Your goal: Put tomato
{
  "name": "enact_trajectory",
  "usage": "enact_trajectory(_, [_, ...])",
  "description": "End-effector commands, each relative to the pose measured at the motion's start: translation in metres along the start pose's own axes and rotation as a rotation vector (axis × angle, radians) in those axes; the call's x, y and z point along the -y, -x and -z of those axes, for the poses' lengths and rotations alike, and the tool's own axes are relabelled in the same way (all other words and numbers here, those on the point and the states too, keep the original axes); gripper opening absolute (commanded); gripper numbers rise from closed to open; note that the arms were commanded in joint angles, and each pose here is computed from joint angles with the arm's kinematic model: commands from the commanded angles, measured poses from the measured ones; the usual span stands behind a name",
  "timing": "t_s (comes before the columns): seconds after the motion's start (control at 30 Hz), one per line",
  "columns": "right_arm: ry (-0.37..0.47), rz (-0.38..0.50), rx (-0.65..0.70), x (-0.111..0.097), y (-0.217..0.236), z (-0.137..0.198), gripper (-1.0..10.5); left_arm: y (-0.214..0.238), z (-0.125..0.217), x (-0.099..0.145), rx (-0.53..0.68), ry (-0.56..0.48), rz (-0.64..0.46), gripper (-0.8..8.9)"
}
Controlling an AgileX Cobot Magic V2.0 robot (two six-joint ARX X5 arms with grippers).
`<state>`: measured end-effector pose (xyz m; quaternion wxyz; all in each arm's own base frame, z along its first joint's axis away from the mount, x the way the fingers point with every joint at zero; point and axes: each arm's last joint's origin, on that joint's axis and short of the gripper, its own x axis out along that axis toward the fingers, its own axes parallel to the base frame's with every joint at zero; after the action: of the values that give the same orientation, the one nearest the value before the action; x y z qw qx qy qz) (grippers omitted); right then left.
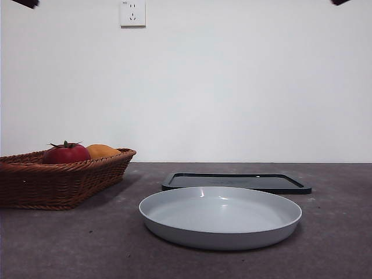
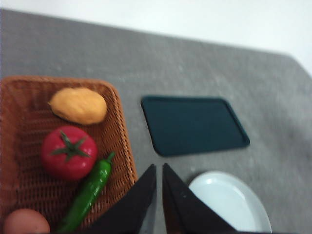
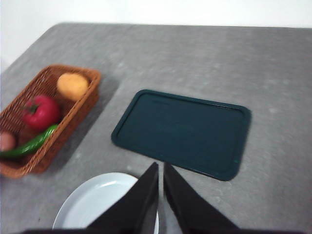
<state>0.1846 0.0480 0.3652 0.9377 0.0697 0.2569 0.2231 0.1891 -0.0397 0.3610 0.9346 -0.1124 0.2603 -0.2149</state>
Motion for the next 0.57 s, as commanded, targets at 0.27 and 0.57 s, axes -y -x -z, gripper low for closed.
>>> enact_trajectory(0.27, [0.122,-0.066,-0.034,-0.015,-0.008,-0.008,0.1,-0.017,-0.006,0.013,-0.09,-0.082,0.061,0.21])
enact_trajectory(0.57, [0.122,-0.066,-0.03,-0.015,-0.008,-0.008,5.9,-0.018,-0.009,0.014,-0.06,-0.092,0.066,7.87])
